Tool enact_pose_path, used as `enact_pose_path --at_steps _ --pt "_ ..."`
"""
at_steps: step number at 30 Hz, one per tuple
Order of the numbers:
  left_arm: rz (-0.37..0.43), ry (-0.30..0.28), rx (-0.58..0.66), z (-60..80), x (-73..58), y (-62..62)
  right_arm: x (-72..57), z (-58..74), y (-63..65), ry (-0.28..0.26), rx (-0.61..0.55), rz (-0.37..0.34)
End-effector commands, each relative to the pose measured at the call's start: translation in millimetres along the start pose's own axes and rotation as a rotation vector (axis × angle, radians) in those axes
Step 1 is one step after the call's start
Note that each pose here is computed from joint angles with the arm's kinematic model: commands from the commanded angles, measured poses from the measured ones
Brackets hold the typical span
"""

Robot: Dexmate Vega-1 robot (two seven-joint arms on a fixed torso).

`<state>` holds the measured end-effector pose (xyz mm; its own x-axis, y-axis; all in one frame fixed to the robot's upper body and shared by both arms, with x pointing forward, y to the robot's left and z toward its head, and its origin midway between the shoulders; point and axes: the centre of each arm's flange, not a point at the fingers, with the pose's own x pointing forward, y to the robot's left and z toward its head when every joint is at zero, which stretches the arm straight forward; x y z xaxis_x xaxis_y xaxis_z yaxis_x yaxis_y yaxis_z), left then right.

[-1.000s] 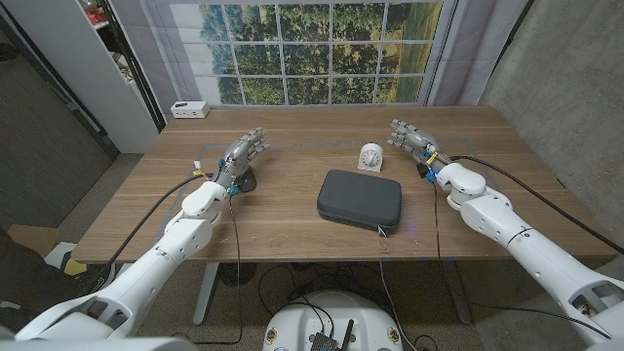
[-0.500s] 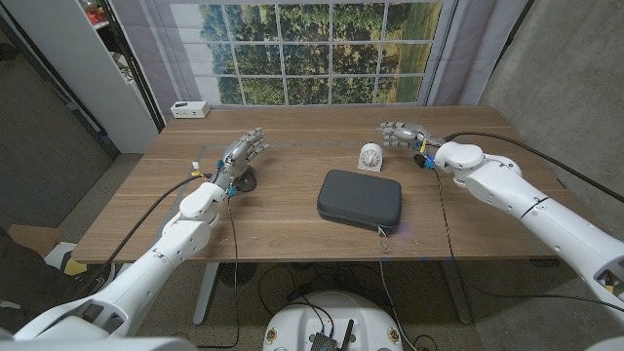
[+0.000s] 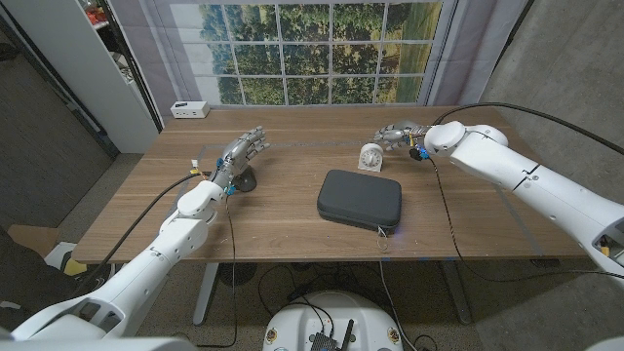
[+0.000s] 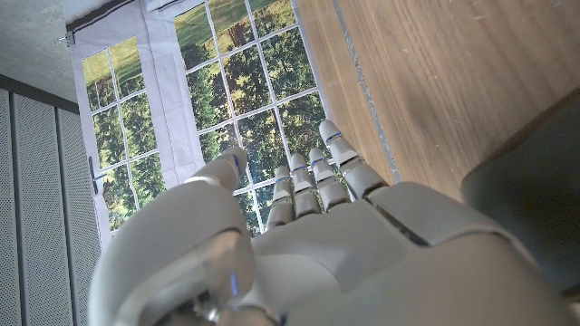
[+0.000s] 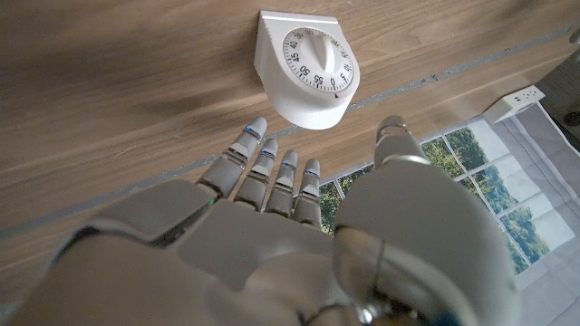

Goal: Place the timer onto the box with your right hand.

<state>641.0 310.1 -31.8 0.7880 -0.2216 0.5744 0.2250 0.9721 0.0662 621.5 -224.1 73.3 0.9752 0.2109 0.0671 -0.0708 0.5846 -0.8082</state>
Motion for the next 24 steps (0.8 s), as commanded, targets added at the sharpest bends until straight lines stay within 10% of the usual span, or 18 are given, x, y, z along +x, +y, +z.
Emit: enact_pose_path --at_steps 1,24 --pt "-0.001 -0.001 -0.002 -0.2 -5.2 4.4 2.1 28.7 -3.5 0.074 -0.209 0.014" --pt "0.008 0.005 -0.033 -7.5 -15.8 10.3 26.5 42.3 10.7 0.136 -0.311 0.115"
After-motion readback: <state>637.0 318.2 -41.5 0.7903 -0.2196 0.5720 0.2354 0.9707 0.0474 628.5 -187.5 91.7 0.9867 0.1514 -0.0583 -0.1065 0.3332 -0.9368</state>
